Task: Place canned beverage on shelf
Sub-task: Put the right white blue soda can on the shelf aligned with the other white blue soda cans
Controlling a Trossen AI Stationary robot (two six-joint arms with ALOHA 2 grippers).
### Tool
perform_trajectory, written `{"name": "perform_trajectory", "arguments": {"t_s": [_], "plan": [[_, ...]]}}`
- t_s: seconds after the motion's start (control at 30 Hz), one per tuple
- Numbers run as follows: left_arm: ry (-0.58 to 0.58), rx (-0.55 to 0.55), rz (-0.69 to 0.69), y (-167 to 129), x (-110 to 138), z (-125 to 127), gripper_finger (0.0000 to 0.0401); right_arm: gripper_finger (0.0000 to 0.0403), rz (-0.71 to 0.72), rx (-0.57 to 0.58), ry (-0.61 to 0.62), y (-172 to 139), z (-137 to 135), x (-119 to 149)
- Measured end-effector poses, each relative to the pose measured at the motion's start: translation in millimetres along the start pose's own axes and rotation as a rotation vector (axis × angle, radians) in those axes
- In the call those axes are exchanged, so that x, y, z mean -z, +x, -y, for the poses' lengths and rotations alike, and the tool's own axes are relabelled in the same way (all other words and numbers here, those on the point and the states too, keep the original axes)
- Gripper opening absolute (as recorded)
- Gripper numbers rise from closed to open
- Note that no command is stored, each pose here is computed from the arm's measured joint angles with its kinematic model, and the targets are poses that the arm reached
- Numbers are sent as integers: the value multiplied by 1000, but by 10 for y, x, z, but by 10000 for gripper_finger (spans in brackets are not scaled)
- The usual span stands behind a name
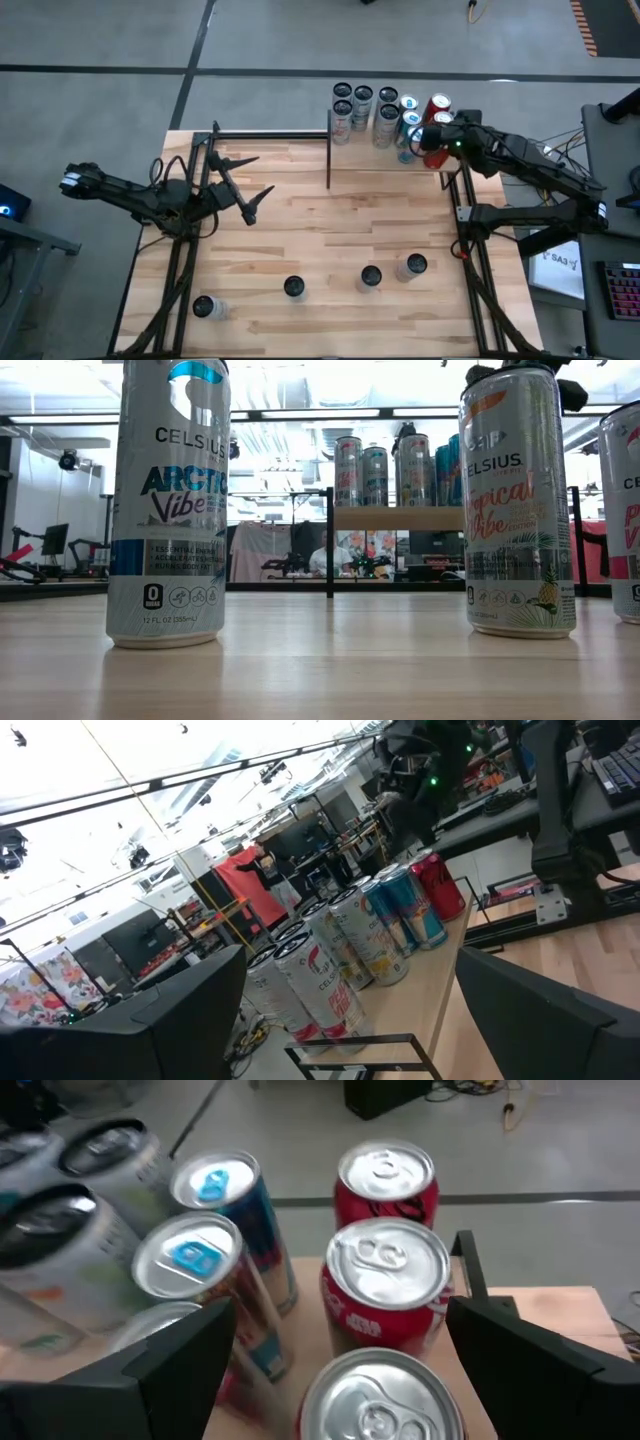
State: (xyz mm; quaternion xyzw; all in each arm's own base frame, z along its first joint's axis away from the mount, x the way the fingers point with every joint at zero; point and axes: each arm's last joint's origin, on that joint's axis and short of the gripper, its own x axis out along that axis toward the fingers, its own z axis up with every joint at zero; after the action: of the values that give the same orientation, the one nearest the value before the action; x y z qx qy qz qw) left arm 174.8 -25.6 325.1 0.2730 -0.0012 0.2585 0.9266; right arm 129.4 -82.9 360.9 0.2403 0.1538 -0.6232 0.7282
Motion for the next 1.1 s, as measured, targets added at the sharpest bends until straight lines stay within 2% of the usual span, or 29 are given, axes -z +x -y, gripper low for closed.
{"name": "perform_trajectory", "arguments": {"t_s": [0.2, 0.43, 0.67, 0.8, 0.9, 1.1], "plan": [[2, 4, -1, 5, 2, 9, 345, 352, -3, -70, 4, -108, -12, -131], [0, 6, -2, 14, 6, 22, 345, 352, -60, -162, -4, -158, -35, -164], [-3, 6, -2, 14, 5, 22, 345, 350, -200, -354, -45, -184, -101, -129], [-2, 7, -3, 16, 6, 26, 345, 336, -193, -472, -79, -218, -224, -133], [-57, 9, -3, 18, 7, 30, 345, 324, -157, -584, -129, -287, -342, -132], [-249, 50, 11, 17, 4, 54, 345, 299, -129, -774, -245, -480, -602, -9]]}}
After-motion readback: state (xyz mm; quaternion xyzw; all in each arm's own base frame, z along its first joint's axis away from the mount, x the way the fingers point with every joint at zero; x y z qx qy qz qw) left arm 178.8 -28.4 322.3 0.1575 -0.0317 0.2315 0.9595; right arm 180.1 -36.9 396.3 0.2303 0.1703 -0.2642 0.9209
